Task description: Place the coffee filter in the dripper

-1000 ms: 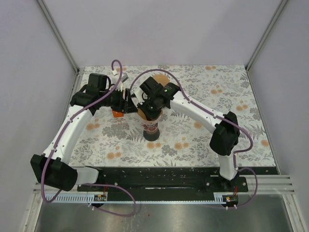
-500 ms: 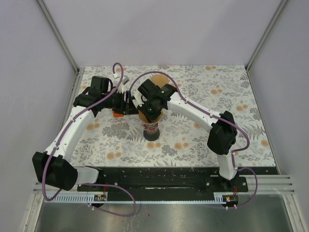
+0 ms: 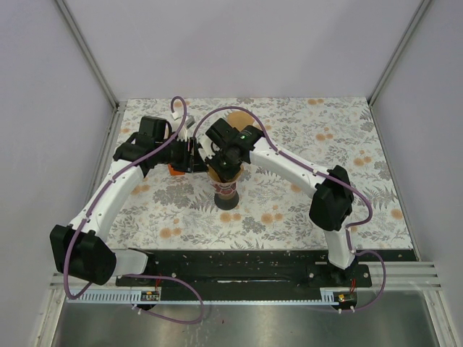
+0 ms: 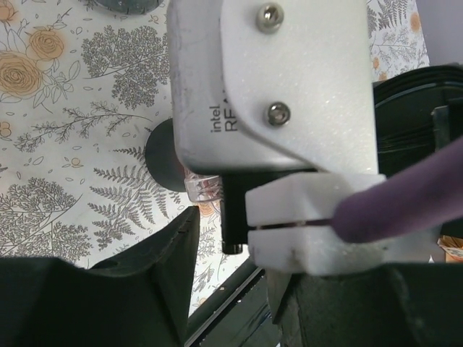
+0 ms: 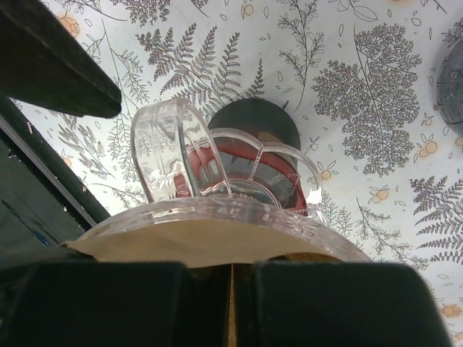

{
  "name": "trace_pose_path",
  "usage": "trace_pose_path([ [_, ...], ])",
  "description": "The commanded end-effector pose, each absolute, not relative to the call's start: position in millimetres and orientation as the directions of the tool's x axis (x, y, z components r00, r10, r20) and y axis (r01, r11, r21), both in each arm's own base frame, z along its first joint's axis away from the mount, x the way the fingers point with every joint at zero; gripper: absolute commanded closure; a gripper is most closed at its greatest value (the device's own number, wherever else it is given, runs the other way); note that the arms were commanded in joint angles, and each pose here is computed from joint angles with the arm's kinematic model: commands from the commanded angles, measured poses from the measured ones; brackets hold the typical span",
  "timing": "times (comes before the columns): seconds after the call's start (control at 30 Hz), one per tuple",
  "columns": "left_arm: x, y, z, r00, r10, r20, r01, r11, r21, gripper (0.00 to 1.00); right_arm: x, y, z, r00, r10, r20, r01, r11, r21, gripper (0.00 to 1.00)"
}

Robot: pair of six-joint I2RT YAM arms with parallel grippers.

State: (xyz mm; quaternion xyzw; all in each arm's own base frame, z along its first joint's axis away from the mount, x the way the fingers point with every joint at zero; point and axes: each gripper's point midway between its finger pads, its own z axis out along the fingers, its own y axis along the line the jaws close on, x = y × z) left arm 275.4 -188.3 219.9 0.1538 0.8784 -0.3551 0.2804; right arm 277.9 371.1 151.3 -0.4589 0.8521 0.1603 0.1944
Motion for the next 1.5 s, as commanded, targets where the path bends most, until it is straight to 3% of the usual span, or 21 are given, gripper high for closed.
trace_pose_path([
  [0.0,284,-193,222,-0.777,0.057,-0.627,0.480,0.697,-0.532,0.58,277,384,164,-0.487,-0.704,-0.517,-0.851,0.515,0.101,1.00],
  [0.37,285,-192,223,-0.770,0.059,-0.635,0.485,0.701,-0.522,0.64,283,383,212,-0.419,-0.666,-0.617,-0.865,0.500,0.048,1.00],
  [1.47,285,-191,224,-0.762,0.066,-0.645,0.493,0.705,-0.510,0.64,283,359,302,-0.310,-0.564,-0.765,-0.845,0.532,-0.049,1.00],
])
